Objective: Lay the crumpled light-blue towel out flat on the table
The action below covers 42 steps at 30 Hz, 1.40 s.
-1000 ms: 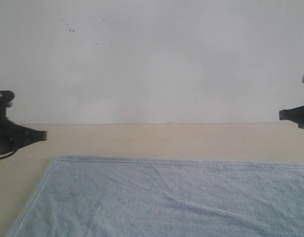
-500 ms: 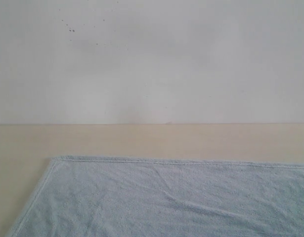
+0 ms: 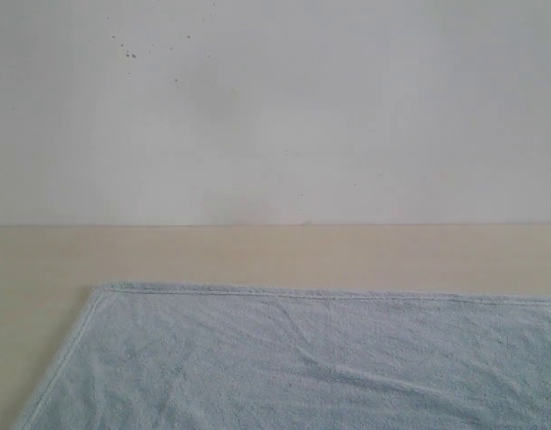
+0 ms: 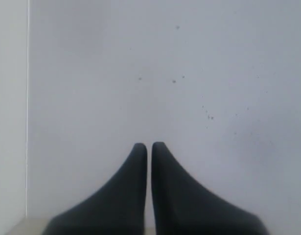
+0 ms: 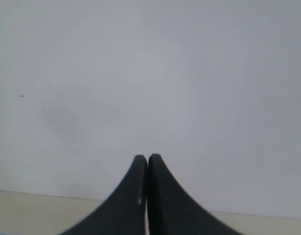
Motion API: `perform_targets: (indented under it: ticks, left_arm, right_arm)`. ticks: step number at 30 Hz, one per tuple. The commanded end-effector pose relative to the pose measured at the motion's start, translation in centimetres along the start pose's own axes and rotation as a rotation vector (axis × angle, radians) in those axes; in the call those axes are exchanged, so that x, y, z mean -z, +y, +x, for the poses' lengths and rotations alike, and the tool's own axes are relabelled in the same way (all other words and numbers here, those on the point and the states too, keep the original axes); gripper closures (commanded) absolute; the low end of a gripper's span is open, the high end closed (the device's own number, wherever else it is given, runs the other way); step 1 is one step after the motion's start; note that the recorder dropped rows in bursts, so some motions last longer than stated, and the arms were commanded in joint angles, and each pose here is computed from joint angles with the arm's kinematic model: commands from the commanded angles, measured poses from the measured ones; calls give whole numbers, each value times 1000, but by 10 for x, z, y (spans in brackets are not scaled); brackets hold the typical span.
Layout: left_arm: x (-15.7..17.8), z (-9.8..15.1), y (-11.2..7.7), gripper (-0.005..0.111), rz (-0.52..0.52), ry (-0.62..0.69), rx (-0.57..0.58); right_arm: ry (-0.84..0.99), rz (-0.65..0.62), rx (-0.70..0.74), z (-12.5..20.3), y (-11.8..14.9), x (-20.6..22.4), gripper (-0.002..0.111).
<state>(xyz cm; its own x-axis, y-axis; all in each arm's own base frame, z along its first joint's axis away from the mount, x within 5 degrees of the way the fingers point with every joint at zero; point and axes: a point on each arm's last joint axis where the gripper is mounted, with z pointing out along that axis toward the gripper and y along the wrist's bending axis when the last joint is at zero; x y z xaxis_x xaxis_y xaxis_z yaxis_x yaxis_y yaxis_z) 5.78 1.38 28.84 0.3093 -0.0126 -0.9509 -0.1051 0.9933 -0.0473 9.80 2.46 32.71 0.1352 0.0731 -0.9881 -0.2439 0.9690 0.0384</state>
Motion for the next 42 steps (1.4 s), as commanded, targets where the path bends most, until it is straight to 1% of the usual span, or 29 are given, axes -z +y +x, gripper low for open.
perform_targets:
  ticks: [1, 2, 4, 5, 6, 7, 8, 9, 10, 11, 12, 13, 15, 19, 26, 28, 30, 31, 32, 34, 37, 40, 42]
  left_arm:
    - [21, -9, 1, 103, 42, -110, -42]
    - [21, -9, 1, 103, 44, -109, -36]
    - [21, -13, -3, 103, 88, -94, -18]
    - [22, -9, -9, 103, 158, -49, -23]
    - [22, -6, -12, 103, 194, -23, -26]
    - [24, 6, -21, 103, 289, 58, -37]
    - [26, 12, -25, 103, 338, 100, -40]
    - [30, 24, -33, 103, 430, 184, -39]
    - [32, 28, -36, 103, 467, 215, -41]
    - [36, 36, -41, 103, 541, 279, -40]
    - [38, 38, -43, 103, 561, 294, -35]
    - [40, 40, -46, 103, 599, 318, -23]
    - [41, 40, -46, 103, 608, 325, -23]
    - [40, 40, -46, 103, 602, 321, -25]
    - [40, 40, -46, 103, 602, 321, -25]
    - [40, 40, -46, 103, 602, 321, -25]
    - [40, 40, -45, 103, 597, 318, -25]
    - [40, 40, -45, 103, 597, 318, -25]
    - [40, 40, -46, 103, 599, 319, -25]
    - [40, 40, -45, 103, 598, 319, -25]
    - [40, 40, -46, 103, 599, 319, -25]
    - [40, 40, -46, 103, 599, 319, -25]
    - [40, 40, -46, 103, 599, 319, -25]
  right_arm:
    - [-91, -54, 75, -12, 3, 35, 109]
    - [-118, -57, 74, -14, 3, 42, 109]
    - [-155, -76, 70, -17, 4, 59, 109]
    - [-154, -102, 73, -15, 6, 71, 109]
    - [-135, -116, 73, -13, 7, 74, 109]
    - [-53, -153, 53, -2, 10, 76, 109]
    - [2, -170, 38, 5, 11, 75, 109]
    - [119, -192, 16, 24, 13, 72, 109]
    - [172, -197, 24, 34, 13, 69, 109]
    - [292, -185, 98, 60, 11, 64, 109]
    - [311, -168, 129, 69, 9, 62, 109]
    - [281, -128, 153, 80, 5, 57, 109]
    - [265, -106, 67, 86, 4, 56, 109]
    - [275, -93, -73, 87, 5, 56, 109]
    - [278, -92, -79, 87, 5, 56, 109]
    - [213, -76, -64, 85, 3, 55, 109]
    - [99, -37, -17, 90, -1, 56, 109]
    - [9, 17, 22, 100, -6, 58, 109]
    - [-87, 70, 35, 92, -9, 61, 109]
    - [93, 118, 48, 109, -11, 62, 109]
    - [169, 180, 179, 114, -15, 63, 109]
    - [256, 198, 231, 121, -17, 65, 109]
    - [305, 194, 229, 126, -17, 66, 109]
